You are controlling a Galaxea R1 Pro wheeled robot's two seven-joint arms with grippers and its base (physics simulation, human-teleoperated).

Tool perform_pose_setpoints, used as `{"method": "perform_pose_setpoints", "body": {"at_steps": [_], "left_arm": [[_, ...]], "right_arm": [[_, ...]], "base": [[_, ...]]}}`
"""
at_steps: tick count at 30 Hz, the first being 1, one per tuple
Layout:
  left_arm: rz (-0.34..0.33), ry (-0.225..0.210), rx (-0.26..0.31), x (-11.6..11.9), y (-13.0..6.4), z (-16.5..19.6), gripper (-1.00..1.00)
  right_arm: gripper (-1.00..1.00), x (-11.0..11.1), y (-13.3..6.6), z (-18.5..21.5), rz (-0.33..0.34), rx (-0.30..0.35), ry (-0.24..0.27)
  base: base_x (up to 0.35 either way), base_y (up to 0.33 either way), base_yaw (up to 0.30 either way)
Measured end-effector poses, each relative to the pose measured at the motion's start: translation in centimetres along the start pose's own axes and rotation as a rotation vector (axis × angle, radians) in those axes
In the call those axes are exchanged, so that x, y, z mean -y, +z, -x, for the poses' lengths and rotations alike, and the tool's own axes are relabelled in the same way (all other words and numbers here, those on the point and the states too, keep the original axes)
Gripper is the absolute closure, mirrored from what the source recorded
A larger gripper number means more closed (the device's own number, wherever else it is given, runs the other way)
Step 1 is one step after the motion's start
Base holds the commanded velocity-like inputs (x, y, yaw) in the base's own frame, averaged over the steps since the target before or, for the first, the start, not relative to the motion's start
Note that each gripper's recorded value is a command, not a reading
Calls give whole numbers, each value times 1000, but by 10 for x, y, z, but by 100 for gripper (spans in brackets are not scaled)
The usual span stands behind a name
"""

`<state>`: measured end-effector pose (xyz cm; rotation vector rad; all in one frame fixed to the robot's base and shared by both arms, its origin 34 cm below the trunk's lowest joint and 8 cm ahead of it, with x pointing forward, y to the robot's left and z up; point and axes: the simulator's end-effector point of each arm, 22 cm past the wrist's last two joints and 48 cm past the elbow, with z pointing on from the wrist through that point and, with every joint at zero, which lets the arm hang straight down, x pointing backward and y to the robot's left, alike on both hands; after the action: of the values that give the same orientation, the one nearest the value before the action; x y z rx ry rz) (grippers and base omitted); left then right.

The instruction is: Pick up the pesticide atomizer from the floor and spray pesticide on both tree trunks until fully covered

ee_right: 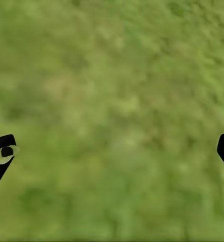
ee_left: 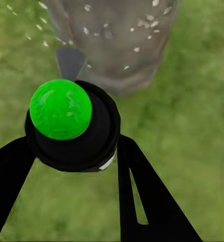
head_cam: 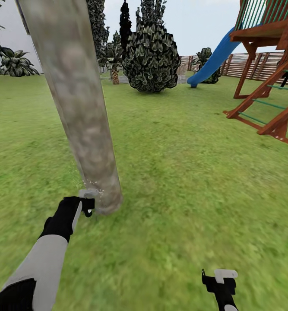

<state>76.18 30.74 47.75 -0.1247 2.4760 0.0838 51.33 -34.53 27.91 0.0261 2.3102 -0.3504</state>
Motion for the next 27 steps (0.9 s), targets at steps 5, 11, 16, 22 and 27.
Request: {"method": "perform_pose_setpoints", "body": {"at_steps": [5,11,16,22,27], "left_arm": [[15,-6,-19,-18,-1,5,100],[-29,18,11,21,-8,26,100],[-20,21,6,16,-7,22,100],[-22,26,1,18,-6,19,100],[-19,22,0,15,-6,18,100]], "right_arm": [[-100,2,0,0,-2,0,-1],[-100,1,0,0,-1,0,-1],[-100,1,0,1,-2,1,0],[-100,1,0,0,-2,1,0],[-100,1,0,0,-2,1,0]], "base": [[0,0,0],[0,-26,0],[0,-255,0],[-27,-273,0],[-64,-274,33]]}}
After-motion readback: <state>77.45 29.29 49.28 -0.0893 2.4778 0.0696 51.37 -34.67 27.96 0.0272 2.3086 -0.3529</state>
